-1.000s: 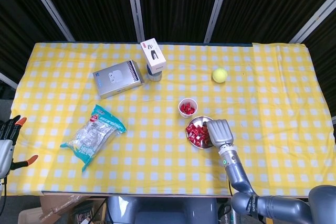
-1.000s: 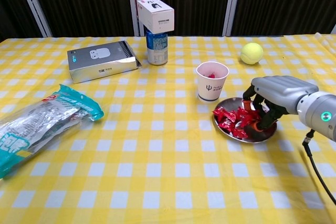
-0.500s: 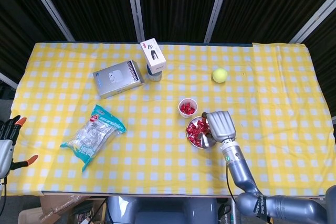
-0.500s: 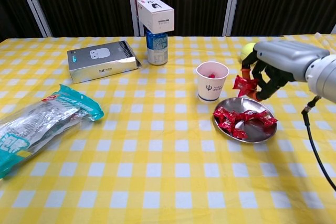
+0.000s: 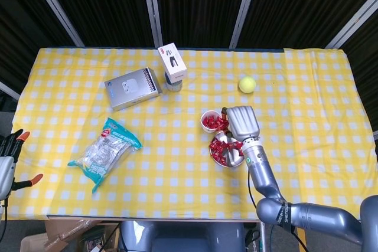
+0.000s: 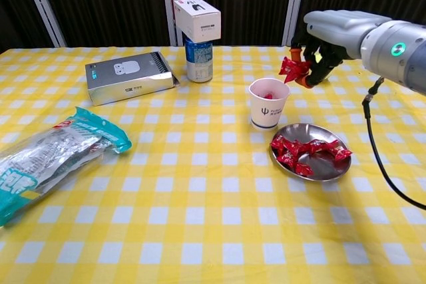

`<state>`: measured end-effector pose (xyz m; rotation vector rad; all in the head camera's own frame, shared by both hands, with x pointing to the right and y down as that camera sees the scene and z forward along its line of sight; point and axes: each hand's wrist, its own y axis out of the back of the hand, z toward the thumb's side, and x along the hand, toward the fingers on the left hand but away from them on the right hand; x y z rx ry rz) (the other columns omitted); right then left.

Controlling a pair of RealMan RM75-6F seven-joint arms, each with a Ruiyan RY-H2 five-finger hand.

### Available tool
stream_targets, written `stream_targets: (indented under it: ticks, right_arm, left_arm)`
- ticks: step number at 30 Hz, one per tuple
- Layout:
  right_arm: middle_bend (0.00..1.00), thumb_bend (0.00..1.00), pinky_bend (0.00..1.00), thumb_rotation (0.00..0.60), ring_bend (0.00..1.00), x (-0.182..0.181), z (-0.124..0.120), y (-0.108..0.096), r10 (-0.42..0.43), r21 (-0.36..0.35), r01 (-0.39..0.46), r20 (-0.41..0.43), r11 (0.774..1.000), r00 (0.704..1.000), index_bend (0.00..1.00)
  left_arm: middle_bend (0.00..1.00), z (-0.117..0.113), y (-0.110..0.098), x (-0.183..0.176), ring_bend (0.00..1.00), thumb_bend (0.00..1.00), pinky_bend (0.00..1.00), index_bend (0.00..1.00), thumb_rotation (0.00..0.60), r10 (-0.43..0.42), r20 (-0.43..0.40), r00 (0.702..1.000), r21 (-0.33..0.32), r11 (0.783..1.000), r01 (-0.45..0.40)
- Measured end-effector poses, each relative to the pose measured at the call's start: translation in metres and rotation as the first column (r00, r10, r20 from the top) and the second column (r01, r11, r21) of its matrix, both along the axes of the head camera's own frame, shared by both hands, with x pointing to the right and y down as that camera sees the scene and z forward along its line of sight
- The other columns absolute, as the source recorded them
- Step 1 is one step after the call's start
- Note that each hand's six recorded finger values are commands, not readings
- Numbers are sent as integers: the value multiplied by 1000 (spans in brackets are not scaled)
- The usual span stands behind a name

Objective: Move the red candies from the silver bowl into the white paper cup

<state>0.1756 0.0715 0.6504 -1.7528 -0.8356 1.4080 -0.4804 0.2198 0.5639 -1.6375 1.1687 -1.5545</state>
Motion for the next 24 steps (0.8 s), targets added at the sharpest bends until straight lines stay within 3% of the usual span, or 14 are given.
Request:
stream_targets:
  ticks: [16,24]
  right_arm:
    - [728,583,897,600,858,-7,38,-17,9,-24,-10,-47,1000,999,611]
    - [728,432,897,600,858,-9,48,-14,7,-28,-8,-54,1000,999,565]
  left_arm:
    - [0,0,1,-2,0,50,0,0,600,-13,-5,1000,-17,1000,13]
    - [0,1,1,-1,0,51,0,0,600,-12,-5,1000,-20,1000,12]
